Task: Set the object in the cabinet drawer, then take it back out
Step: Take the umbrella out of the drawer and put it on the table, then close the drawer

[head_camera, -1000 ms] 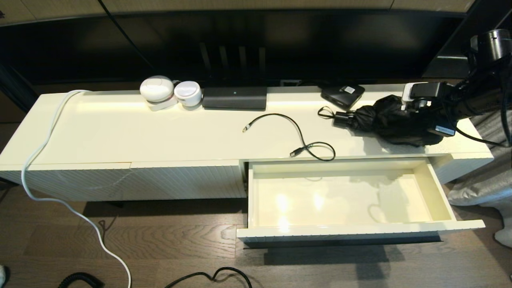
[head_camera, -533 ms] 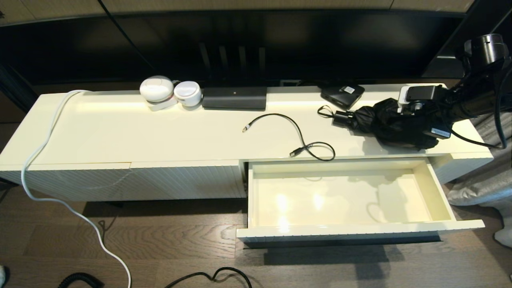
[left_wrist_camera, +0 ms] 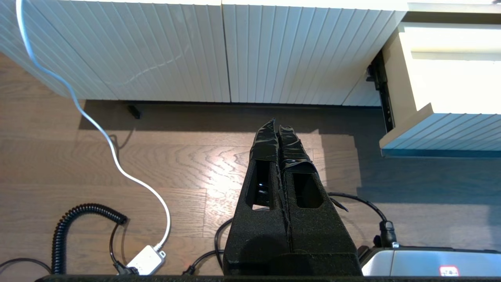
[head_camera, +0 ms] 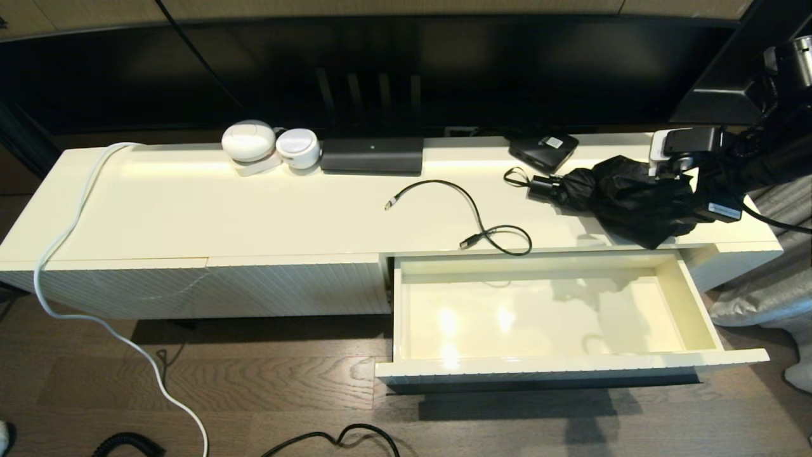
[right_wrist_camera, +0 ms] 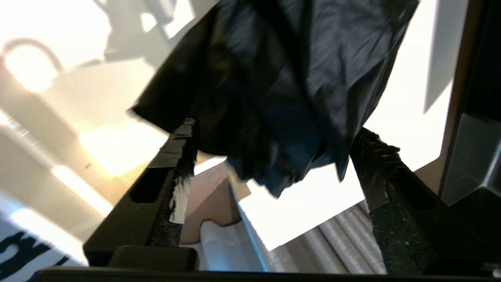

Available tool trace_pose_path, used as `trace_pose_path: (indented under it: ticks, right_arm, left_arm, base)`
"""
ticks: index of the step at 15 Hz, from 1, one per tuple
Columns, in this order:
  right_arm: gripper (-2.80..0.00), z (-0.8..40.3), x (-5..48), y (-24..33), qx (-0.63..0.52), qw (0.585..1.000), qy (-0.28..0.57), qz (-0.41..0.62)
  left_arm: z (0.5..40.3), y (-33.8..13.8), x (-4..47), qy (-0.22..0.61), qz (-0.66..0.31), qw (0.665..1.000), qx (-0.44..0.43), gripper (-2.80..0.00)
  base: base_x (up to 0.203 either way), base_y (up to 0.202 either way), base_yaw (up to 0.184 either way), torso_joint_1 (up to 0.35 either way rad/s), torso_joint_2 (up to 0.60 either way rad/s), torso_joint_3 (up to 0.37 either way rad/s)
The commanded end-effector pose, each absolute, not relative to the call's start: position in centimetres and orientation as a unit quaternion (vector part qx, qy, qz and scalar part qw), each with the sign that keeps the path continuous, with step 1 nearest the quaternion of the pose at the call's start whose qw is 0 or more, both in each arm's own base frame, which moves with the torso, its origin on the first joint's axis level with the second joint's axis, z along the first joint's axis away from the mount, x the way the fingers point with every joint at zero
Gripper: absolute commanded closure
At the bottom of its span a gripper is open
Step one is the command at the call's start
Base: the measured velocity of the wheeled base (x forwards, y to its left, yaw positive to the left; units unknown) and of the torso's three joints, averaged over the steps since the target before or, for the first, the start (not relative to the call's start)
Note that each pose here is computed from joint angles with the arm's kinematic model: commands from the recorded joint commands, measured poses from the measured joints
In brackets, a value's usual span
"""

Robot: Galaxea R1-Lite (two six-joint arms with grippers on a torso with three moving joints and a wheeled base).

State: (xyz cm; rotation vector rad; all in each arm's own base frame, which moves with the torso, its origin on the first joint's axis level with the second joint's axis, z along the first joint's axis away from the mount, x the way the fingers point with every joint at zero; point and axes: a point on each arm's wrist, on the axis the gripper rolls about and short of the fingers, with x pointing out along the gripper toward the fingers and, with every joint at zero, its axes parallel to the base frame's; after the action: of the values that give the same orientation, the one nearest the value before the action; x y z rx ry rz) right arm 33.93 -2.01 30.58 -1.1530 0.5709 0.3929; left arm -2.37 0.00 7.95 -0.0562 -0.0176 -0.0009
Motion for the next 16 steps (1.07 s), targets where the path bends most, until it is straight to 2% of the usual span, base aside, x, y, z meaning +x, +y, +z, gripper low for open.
trace_pose_path:
  ticks: [1, 5, 10, 11, 16]
  right_arm:
    - [-2.8, 32.6, 30.5, -1.8, -0.54, 0.782, 0.256, 0.178]
    - [-2.8, 32.8, 26.3, -1.5, -0.541, 0.776, 0.262, 0.193]
    - [-2.8, 29.3, 19.9, -0.7, -0.525, 0.76, 0.29, 0.249]
    - [0.0, 28.8, 19.1, -0.4, -0.524, 0.758, 0.289, 0.26]
    - [0.0, 25.9, 16.7, 1.0, -0.508, 0.742, 0.303, 0.315]
  left_arm:
    - [8.0, 0.0, -2.4, -0.008, -0.001, 1.0, -0.028, 0.0]
    - [8.0, 0.0, -2.4, -0.008, 0.0, 1.0, -0.028, 0.0]
    - [8.0, 0.0, -2.4, -0.008, 0.0, 1.0, -0.028, 0.0]
    - [8.0, 0.0, -2.4, -0.008, 0.0, 1.0, -0.028, 0.0]
    - [8.0, 0.0, -2.4, -0.008, -0.001, 1.0, -0.028, 0.0]
  base:
    - [0.0, 0.0, 0.0, 0.0, 0.0, 0.0]
    - [0.0, 0.0, 0.0, 0.0, 0.0, 0.0]
    - [0.0, 0.0, 0.0, 0.0, 0.0, 0.0]
    - [0.0, 0.0, 0.0, 0.0, 0.0, 0.0]
    - [0.0, 0.0, 0.0, 0.0, 0.0, 0.0]
